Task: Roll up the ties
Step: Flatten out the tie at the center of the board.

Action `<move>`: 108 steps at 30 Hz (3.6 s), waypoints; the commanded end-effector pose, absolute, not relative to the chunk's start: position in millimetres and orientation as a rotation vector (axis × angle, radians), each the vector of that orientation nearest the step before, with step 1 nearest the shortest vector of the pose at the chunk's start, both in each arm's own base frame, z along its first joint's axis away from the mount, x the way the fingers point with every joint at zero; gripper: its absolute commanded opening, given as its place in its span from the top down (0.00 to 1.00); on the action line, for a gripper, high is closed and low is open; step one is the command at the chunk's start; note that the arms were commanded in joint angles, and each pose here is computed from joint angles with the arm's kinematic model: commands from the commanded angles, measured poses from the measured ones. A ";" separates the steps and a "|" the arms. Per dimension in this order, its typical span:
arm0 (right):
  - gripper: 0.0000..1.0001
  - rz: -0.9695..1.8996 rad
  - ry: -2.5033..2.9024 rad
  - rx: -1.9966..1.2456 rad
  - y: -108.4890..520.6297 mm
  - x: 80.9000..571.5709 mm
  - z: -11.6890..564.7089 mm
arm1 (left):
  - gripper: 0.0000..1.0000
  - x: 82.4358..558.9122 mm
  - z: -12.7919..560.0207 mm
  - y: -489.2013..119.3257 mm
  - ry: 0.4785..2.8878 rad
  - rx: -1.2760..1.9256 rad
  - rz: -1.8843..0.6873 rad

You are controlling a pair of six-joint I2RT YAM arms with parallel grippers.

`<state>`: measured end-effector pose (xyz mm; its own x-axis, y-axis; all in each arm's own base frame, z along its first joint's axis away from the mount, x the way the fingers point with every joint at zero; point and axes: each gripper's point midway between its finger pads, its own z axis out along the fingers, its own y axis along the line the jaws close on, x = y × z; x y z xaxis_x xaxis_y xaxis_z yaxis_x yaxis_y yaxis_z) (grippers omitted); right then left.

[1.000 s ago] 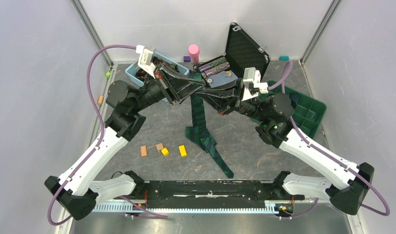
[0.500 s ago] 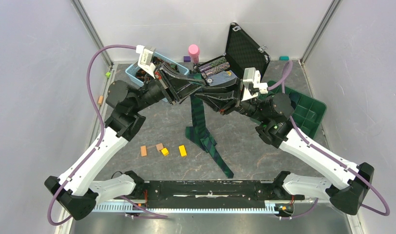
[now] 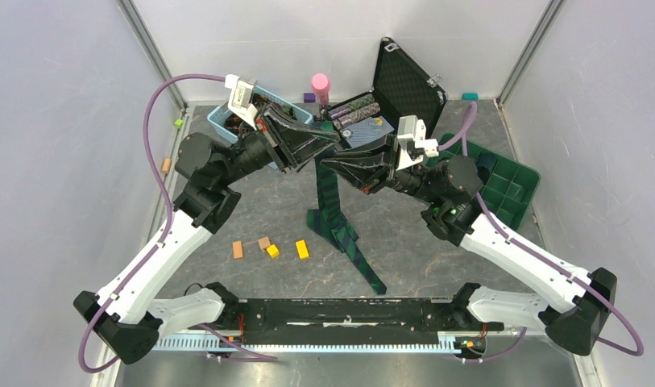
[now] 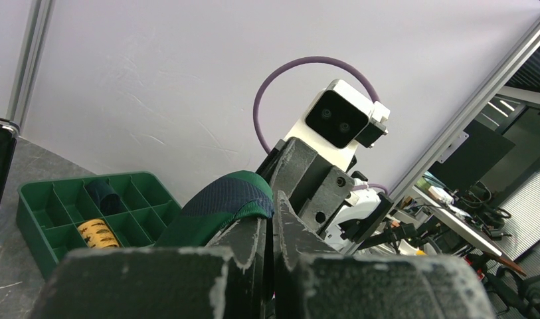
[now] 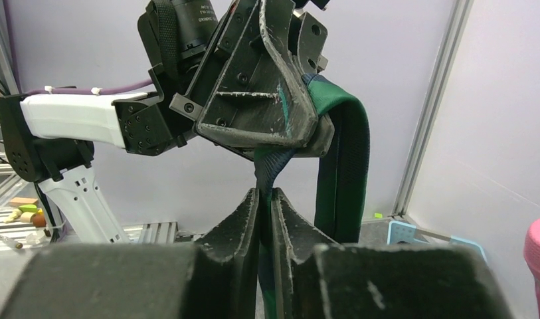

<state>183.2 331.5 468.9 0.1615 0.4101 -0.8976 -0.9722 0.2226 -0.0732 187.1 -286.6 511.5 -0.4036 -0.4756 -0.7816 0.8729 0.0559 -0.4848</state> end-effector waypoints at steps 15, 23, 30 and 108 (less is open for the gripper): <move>1.00 1.128 0.812 -0.764 320.5 178.6 499.1 | 0.73 168.6 527.8 -282.4 1.178 0.492 -1.651; 1.00 1.104 0.792 -0.752 316.0 178.4 508.7 | 0.71 169.4 521.0 -283.8 1.193 0.488 -1.661; 1.00 1.101 0.788 -0.750 315.7 178.7 511.0 | 0.74 169.1 519.0 -283.5 1.197 0.487 -1.661; 0.02 1.133 0.995 -1.180 310.7 187.2 282.7 | 0.98 168.1 738.6 -264.5 0.704 0.693 -1.280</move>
<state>205.6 310.5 279.7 0.1879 0.0760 -0.9792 -0.9799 0.0830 -0.1816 183.4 -274.9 726.0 0.1127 -0.5689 -0.8146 0.9867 0.1604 0.0245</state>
